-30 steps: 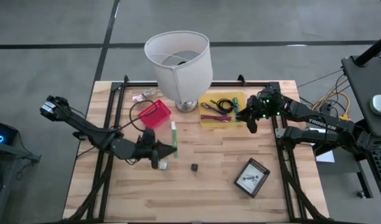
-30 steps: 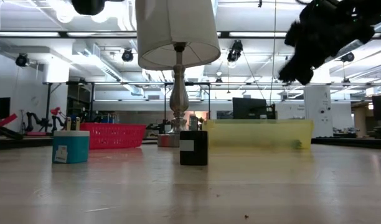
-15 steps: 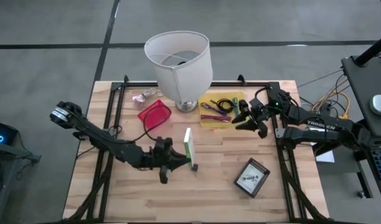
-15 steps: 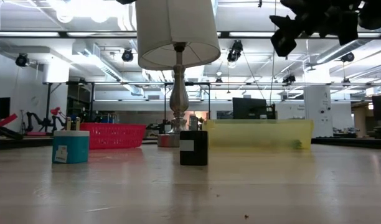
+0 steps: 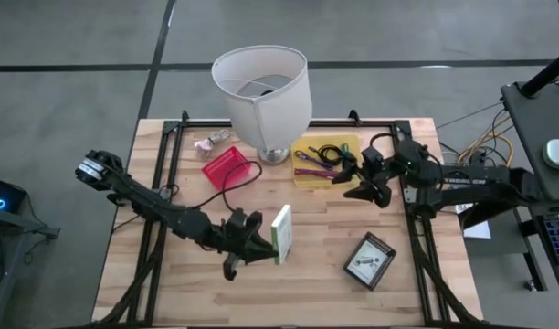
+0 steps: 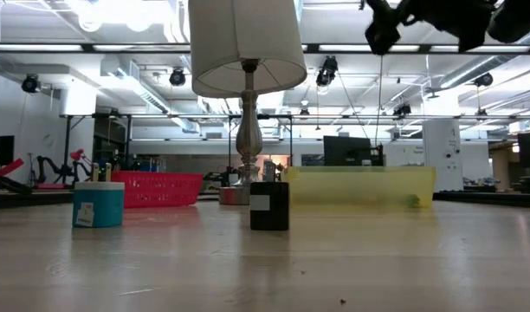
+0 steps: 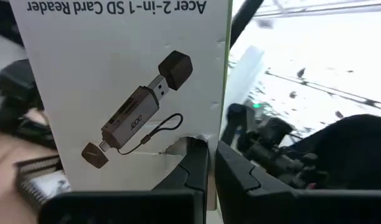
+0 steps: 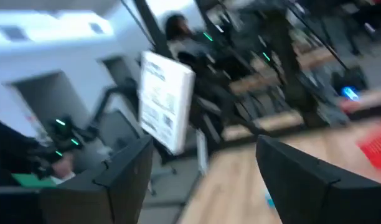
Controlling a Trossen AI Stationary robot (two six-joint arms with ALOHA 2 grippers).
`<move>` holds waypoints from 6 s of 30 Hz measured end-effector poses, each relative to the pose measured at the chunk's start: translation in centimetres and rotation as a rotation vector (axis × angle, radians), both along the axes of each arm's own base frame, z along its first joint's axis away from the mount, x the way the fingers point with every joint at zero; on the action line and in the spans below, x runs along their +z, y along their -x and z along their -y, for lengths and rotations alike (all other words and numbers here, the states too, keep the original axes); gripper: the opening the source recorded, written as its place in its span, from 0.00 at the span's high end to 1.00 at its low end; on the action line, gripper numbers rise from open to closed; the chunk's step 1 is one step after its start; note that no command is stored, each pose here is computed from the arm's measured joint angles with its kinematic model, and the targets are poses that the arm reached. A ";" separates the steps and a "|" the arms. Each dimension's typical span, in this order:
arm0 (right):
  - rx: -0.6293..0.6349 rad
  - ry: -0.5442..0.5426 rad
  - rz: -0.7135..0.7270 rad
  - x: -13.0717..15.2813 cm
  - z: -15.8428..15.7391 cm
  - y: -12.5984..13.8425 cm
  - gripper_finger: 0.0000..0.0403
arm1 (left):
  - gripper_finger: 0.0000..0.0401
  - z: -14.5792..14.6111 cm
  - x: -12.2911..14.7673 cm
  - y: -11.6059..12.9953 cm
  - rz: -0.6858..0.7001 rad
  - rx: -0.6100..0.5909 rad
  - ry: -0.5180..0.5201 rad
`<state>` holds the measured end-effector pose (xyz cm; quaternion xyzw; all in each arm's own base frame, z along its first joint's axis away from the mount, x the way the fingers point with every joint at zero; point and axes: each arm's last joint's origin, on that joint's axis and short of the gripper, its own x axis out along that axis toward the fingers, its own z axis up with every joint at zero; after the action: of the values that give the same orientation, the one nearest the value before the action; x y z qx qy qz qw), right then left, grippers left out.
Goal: Pick and place items into bin
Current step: Put the card reader box into the black bin, then put the blue charger adapter into the red bin
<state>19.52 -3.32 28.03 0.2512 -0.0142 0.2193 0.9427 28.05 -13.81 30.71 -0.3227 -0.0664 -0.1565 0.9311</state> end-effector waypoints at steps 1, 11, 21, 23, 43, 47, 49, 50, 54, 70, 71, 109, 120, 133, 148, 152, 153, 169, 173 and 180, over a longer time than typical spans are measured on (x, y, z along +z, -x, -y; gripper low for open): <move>0.017 -0.004 0.040 0.2 -0.2 -0.3 0.33 | 1.00 -0.1 0.1 -0.1 0.012 -0.013 -0.001; 0.090 -0.063 0.158 0.5 -1.6 -4.6 0.33 | 1.00 -1.4 0.1 -0.7 0.043 -0.125 -0.072; 0.162 -0.071 0.112 0.4 -2.9 -9.6 0.33 | 1.00 -2.0 0.1 -0.9 0.073 -0.186 -0.155; 0.185 -0.065 0.125 0.9 -3.2 -10.4 0.33 | 1.00 -2.1 0.1 -0.9 0.076 -0.188 -0.162; 0.380 0.030 0.194 2.6 -5.3 -15.7 0.35 | 1.00 -2.3 0.1 -1.0 0.088 -0.184 -0.185; 0.380 0.029 0.175 2.7 -5.3 -16.0 0.41 | 1.00 -2.3 0.1 -1.0 0.087 -0.184 -0.185; 0.380 0.026 0.151 2.7 -5.3 -16.0 0.45 | 1.00 -2.3 0.1 -1.0 0.087 -0.183 -0.185; 0.380 0.025 0.142 2.6 -5.3 -16.0 0.48 | 1.00 -2.3 0.1 -1.0 0.087 -0.183 -0.185; 0.382 0.026 0.146 2.8 -5.4 -15.8 0.60 | 1.00 -2.3 0.1 -1.0 0.087 -0.182 -0.186; 0.450 0.044 0.136 2.7 -5.6 -15.7 0.93 | 0.91 -2.5 0.1 -1.1 0.079 -0.177 -0.179; 0.469 0.036 0.117 2.6 -5.7 -15.7 0.93 | 0.89 -2.5 0.1 -1.1 0.079 -0.177 -0.178; 0.249 0.974 -0.891 -0.1 -14.1 1.1 0.93 | 0.69 -2.0 -0.5 -0.8 -0.102 -0.512 0.055; 0.293 1.320 -0.975 -3.0 -18.8 2.4 0.93 | 0.69 -2.0 -0.6 -0.9 -0.109 -0.512 0.055; 0.303 1.577 -1.070 -5.7 -21.3 1.1 0.92 | 0.69 -2.0 -0.7 -0.9 -0.119 -0.511 0.054; 0.251 1.461 -1.205 -7.2 -22.2 0.7 0.79 | 0.69 -2.0 -0.8 -0.9 -0.134 -0.510 0.052; 0.239 1.411 -1.208 -6.7 -22.1 0.9 0.68 | 0.69 -2.0 -1.0 -0.9 -0.150 -0.510 0.051; 0.255 1.397 -1.215 -6.7 -22.1 0.9 0.65 | 0.69 -2.0 -1.0 -0.9 -0.150 -0.510 0.051; 0.437 1.194 -1.257 -5.6 -23.2 0.6 0.41 | 0.69 -2.0 -1.0 -0.9 -0.149 -0.509 0.050; 0.231 1.165 -1.188 -4.7 -23.3 -0.1 0.43 | 0.69 -2.0 -1.5 -1.0 -0.203 -0.502 0.046; -0.200 0.985 -1.008 -2.4 -21.8 -0.8 0.48 | 0.69 -2.2 -3.9 -1.0 -0.454 -0.430 0.026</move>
<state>20.32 18.46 25.62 -0.1357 0.5015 -0.0303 0.8539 29.04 -11.63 26.86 -0.3678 0.2111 -0.2730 0.8635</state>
